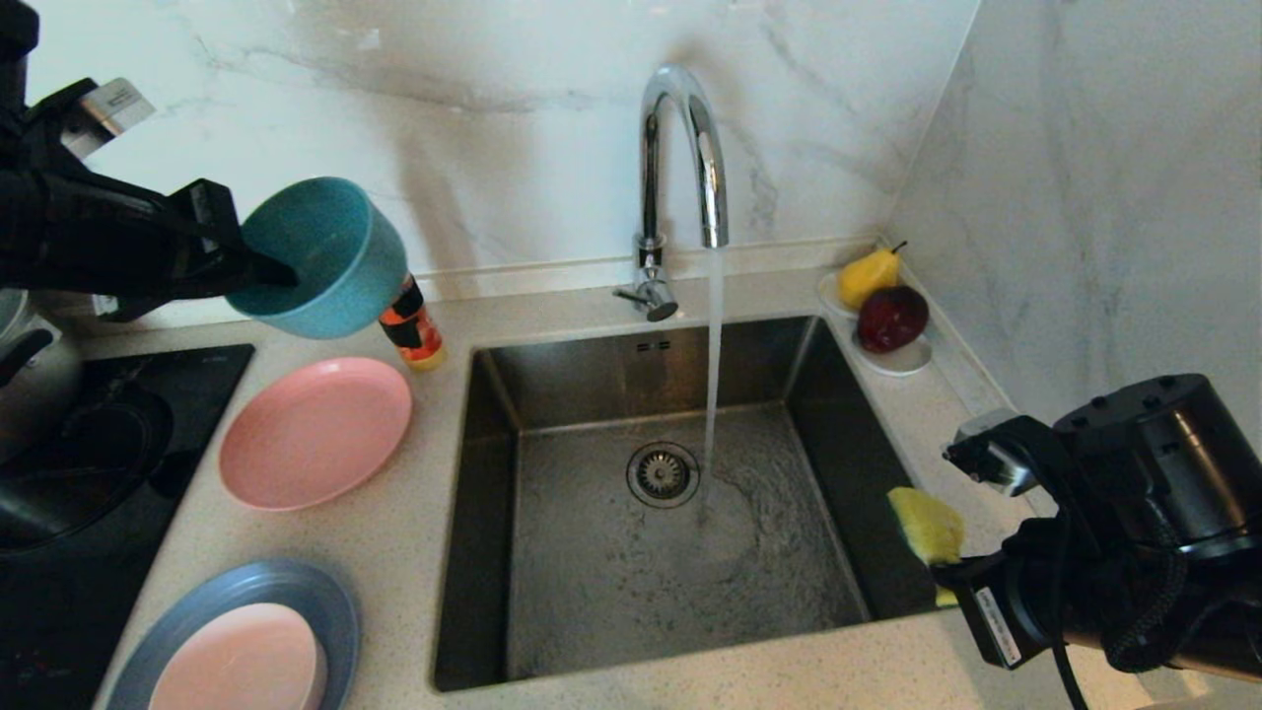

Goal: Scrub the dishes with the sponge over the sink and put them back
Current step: Wash the bowl

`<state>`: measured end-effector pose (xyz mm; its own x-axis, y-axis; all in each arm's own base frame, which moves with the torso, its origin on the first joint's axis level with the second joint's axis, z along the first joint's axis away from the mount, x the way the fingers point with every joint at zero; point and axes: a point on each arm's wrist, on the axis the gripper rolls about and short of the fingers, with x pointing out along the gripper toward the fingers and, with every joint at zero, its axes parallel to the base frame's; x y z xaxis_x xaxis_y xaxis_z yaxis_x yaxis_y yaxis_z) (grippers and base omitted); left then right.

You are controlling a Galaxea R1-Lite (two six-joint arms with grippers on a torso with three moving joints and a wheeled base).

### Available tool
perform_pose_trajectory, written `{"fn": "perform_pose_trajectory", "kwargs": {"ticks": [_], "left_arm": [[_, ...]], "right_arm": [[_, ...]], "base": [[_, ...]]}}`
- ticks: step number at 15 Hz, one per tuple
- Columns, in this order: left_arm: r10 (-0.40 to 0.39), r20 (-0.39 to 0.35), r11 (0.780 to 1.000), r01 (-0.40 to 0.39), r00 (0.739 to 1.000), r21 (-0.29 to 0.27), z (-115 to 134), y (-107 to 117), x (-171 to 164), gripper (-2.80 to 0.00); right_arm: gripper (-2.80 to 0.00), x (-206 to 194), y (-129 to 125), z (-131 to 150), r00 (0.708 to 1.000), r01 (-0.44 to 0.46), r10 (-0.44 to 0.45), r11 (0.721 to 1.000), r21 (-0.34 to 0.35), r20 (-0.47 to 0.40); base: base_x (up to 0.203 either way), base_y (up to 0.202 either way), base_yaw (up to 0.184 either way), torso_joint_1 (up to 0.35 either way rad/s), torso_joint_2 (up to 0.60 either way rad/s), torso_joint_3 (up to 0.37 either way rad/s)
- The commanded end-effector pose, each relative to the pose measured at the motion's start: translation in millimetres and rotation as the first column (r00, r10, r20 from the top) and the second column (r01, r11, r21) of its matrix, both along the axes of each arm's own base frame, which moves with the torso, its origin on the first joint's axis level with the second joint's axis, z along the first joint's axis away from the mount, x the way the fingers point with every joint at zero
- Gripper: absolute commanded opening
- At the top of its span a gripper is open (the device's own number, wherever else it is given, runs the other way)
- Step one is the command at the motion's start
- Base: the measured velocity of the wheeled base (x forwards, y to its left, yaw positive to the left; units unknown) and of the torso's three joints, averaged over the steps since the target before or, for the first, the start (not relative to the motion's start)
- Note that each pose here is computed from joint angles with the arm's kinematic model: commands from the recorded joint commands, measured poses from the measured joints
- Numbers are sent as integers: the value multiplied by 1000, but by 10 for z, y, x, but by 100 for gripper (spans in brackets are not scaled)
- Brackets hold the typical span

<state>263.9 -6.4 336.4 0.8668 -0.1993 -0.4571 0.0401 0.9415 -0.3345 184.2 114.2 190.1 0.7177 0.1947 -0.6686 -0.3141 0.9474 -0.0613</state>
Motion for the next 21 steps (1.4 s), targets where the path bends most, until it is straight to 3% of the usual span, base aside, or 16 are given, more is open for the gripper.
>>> {"fn": "perform_pose_trajectory", "kwargs": {"ticks": [1,4,6,13,21], "left_arm": [[-135,-16,990,136,991,26,-22,-437,-50,-280],[-144,-109,979,158,984,128,-341,-930,196,-280],[-166,-139,971,186,976,151,-520,-1201,321,-280],[-160,-188,970,190,969,153,-1165,-1938,793,-280],[-167,-161,979,183,973,94,-1610,-2452,1268,-280]], "right_arm": [[-280,-46,-13,44,1000,-5,5,1000,8,17],[-280,-76,-29,78,1000,-6,6,1000,16,31],[-280,-93,-37,98,999,-9,8,1000,20,39],[-280,-116,-55,149,998,0,-2,1000,28,62],[-280,-174,-60,202,996,-8,5,999,34,86]], "base": [[0,0,0,0,0,0],[0,0,0,0,0,0],[0,0,0,0,0,0],[0,0,0,0,0,0],[0,0,0,0,0,0]]}}
